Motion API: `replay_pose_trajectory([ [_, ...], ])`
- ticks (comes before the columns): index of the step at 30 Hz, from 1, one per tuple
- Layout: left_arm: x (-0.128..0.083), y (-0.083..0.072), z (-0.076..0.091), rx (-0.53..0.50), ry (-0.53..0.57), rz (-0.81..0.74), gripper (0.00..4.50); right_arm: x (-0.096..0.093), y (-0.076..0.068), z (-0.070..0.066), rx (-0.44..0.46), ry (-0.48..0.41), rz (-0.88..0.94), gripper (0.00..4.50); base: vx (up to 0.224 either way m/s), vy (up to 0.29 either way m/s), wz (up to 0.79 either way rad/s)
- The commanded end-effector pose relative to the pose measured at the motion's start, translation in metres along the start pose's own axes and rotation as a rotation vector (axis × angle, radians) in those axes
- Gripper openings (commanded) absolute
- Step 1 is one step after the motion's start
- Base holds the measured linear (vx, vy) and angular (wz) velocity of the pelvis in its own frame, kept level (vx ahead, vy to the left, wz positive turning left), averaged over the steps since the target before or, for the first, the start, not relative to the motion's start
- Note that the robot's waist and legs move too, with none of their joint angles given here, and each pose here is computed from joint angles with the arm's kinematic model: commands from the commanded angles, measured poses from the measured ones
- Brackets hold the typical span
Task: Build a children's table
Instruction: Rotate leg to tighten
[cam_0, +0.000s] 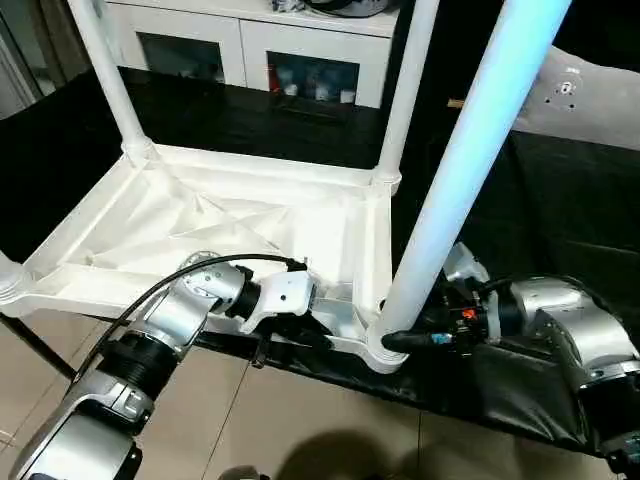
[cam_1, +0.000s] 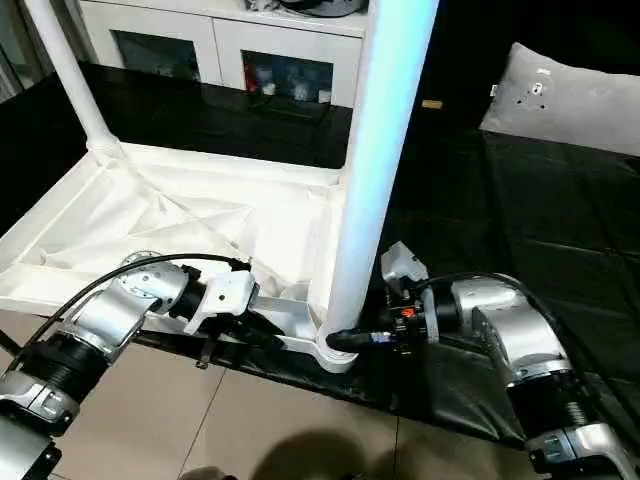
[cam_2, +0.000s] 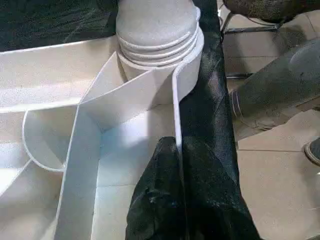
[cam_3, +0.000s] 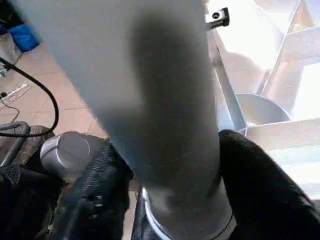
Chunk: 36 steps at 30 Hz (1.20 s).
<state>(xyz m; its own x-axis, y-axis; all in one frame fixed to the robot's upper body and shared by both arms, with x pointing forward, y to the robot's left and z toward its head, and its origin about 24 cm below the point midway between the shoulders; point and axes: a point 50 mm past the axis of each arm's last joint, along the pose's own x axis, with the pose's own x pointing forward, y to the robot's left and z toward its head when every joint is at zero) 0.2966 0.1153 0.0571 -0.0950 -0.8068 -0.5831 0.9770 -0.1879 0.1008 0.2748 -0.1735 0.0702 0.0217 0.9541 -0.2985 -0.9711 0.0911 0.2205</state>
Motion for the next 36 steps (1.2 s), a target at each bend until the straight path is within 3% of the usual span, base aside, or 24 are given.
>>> replay_pose_trajectory([
  [1, 0.006, -0.006, -0.003, 0.002, 0.029, -0.049, 0.00, 0.000, 0.003, 0.001, 0.001, -0.018, 0.024, 2.33, 0.000, 0.000, 0.00],
  [3, 0.005, -0.005, -0.004, -0.014, 0.025, -0.035, 0.00, 0.001, 0.006, -0.001, 0.014, -0.037, 0.026, 2.22, 0.000, 0.000, 0.00],
  [9, 0.017, 0.010, 0.009, -0.118, -0.081, 0.130, 0.00, 0.019, 0.016, 0.007, 0.143, -0.239, -0.120, 2.12, 0.000, 0.000, 0.00],
  [11, 0.019, 0.011, 0.010, -0.129, -0.089, 0.143, 0.00, 0.021, 0.016, 0.007, 0.145, -0.246, -0.145, 2.12, 0.000, 0.000, 0.00],
  [18, 0.048, 0.030, 0.031, -0.222, -0.128, 0.342, 0.00, 0.057, -0.008, 0.015, 0.250, -0.307, -0.635, 2.12, 0.000, 0.000, 0.00],
  [21, 0.060, 0.040, 0.040, -0.274, -0.137, 0.445, 0.00, 0.065, -0.021, 0.020, 0.388, -0.377, -0.834, 2.12, 0.000, 0.000, 0.00],
  [24, 0.068, 0.047, 0.047, -0.304, -0.139, 0.520, 0.00, 0.070, -0.028, 0.024, 0.350, -0.358, -0.943, 2.12, 0.000, 0.000, 0.00],
  [27, 0.070, 0.050, 0.050, -0.305, -0.138, 0.546, 0.00, 0.073, -0.029, 0.030, 0.281, -0.365, -0.946, 2.80, 0.000, 0.000, 0.00],
  [30, 0.069, 0.050, 0.049, -0.295, -0.127, 0.545, 0.00, 0.072, -0.027, 0.032, 0.241, -0.368, -0.942, 3.02, 0.000, 0.000, 0.00],
  [36, 0.052, 0.044, 0.035, -0.216, -0.112, 0.496, 0.00, 0.049, -0.020, 0.020, 0.156, -0.337, -0.825, 3.62, 0.000, 0.000, 0.00],
])
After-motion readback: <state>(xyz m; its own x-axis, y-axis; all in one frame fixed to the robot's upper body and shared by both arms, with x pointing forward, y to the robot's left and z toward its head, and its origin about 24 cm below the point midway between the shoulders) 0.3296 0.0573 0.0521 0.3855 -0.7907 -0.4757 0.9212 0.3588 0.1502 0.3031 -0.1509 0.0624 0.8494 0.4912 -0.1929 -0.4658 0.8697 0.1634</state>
